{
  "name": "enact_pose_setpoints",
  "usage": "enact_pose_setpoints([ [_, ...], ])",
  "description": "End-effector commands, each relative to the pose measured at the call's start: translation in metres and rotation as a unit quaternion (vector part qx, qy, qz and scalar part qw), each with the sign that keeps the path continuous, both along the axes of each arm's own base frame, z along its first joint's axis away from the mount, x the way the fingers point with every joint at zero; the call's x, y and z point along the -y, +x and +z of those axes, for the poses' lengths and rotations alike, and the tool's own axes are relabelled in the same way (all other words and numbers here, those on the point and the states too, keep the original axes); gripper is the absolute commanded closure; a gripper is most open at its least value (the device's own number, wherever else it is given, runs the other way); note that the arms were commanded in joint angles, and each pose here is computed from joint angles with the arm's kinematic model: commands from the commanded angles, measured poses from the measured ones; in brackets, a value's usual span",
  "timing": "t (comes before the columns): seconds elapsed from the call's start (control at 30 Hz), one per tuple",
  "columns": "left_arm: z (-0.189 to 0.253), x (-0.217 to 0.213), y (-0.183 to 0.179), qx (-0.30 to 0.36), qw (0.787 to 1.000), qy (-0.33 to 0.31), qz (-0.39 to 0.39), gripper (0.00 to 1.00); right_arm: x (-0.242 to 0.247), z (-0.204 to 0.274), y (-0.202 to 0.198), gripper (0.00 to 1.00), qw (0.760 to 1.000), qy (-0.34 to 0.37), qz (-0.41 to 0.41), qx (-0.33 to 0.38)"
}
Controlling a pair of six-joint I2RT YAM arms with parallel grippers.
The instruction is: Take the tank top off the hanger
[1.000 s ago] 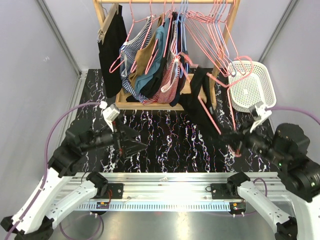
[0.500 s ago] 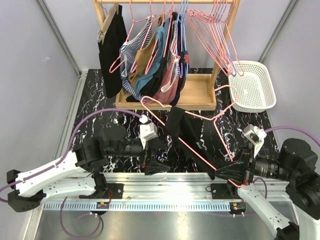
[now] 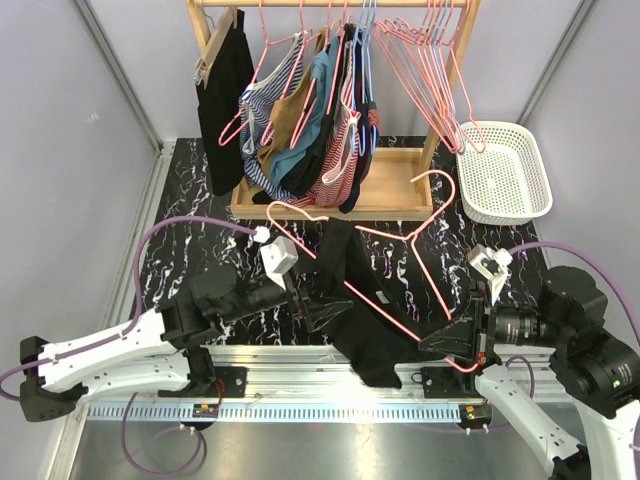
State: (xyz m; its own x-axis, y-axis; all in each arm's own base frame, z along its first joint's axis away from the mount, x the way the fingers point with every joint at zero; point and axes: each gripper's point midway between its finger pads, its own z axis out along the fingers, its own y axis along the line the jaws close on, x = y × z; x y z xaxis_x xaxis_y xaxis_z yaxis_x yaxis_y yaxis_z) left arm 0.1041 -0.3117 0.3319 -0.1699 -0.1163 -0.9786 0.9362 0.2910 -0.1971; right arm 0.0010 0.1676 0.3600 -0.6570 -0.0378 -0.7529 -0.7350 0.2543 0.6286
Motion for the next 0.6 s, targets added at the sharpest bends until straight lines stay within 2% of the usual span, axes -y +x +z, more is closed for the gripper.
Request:
enact_pose_setpoints([
  [0.0,0.052,0.006,0.000,0.045,0.995,-0.084,-0.002,0.01,-0.004,0.007,0.003,1.00,1.000,0.018,0.010,0.015],
  [0.03,0.050,0.010,0.002,0.046,0.996,-0.077,-0.004,0.07,-0.004,0.005,0.006,1.00,1.000,0.013,0.005,0.015],
  [0.07,0.052,0.011,0.001,0.045,0.996,-0.072,-0.005,0.22,-0.003,0.001,0.013,1.00,1.000,0.003,-0.013,0.013],
  [0.13,0.051,0.009,0.004,0.040,0.997,-0.067,0.003,0.36,0.002,-0.008,0.021,1.00,0.999,-0.026,-0.044,0.010],
  [0.17,0.044,0.007,0.007,0.032,0.998,-0.053,0.014,0.53,0.005,-0.016,0.032,1.00,0.997,-0.046,-0.069,0.006],
  [0.27,0.029,-0.015,0.027,0.011,0.995,-0.033,0.090,0.85,0.009,-0.034,0.034,1.00,0.994,-0.076,-0.076,-0.018],
  [0.37,0.033,-0.060,0.046,0.006,0.981,-0.052,0.187,0.90,0.007,-0.049,0.032,1.00,0.994,-0.083,-0.066,-0.038],
  [0.47,0.039,-0.088,0.054,0.011,0.969,-0.068,0.237,0.99,0.006,-0.052,0.026,1.00,0.995,-0.078,-0.053,-0.044],
  [0.57,0.040,-0.114,0.061,0.015,0.956,-0.064,0.284,1.00,0.002,-0.053,0.014,1.00,0.996,-0.061,-0.017,-0.058],
])
